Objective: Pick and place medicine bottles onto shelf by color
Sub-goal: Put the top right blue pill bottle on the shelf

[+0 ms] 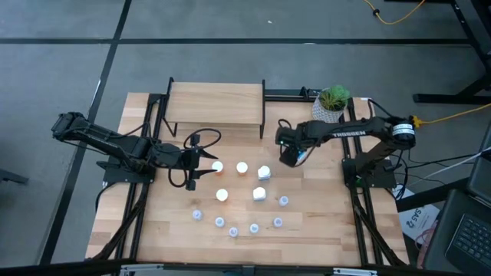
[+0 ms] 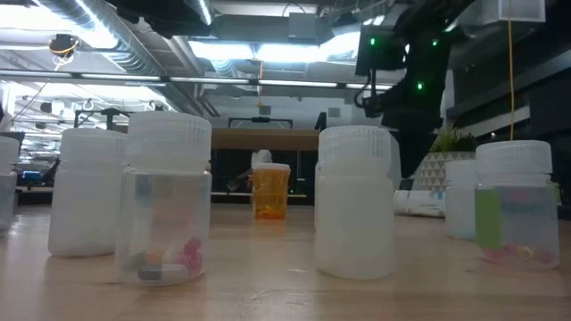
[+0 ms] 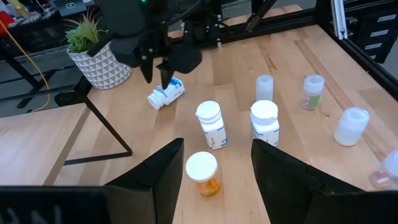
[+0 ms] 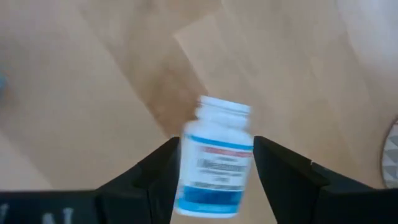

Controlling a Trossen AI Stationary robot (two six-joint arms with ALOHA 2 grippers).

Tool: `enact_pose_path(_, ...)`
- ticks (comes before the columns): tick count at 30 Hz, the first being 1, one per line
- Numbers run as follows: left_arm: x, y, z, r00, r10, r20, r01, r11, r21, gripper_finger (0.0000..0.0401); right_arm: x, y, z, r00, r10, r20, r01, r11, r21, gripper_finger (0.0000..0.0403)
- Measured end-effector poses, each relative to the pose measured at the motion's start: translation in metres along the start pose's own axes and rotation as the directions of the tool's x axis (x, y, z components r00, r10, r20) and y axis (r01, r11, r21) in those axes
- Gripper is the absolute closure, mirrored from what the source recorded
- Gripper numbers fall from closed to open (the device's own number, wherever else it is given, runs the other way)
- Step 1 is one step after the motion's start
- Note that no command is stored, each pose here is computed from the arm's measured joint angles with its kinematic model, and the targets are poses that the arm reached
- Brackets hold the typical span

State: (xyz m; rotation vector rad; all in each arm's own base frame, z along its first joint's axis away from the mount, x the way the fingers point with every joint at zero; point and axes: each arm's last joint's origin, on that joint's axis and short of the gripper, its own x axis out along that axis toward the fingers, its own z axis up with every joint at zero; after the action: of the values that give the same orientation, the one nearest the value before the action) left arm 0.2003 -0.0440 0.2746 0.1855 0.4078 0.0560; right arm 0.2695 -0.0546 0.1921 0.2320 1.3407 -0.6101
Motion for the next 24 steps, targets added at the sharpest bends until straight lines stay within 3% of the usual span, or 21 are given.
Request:
enact_pose_path(8, 0.000, 0.000, 0.000, 1.000, 0.000, 0.000, 0.000, 1.000, 0.001, 0.0219, 0.004, -0.011, 0.009, 0.996, 0.091, 0.008, -0.091, 0.994, 0.066, 0.0198)
enact_pose_path(14, 0.000, 0.000, 0.000, 1.000, 0.000, 0.000, 0.000, 1.000, 0.001, 0.0219, 0.005, -0.015, 0.012, 0.995, 0.094, 0.024, -0.096, 0.991, 0.099, 0.0198)
enact_pose_path(19, 0.000, 0.000, 0.000, 1.000, 0.000, 0.000, 0.000, 1.000, 0.001, 0.0219, 0.005, -0.015, 0.016, 0.992, 0.105, 0.065, -0.106, 0.994, 0.017, 0.0198)
enact_pose_path(24, 0.000, 0.000, 0.000, 1.000, 0.000, 0.000, 0.000, 1.000, 0.001, 0.0219, 0.004, -0.014, 0.020, 0.988, 0.109, 0.113, -0.116, 0.992, 0.052, 0.0197)
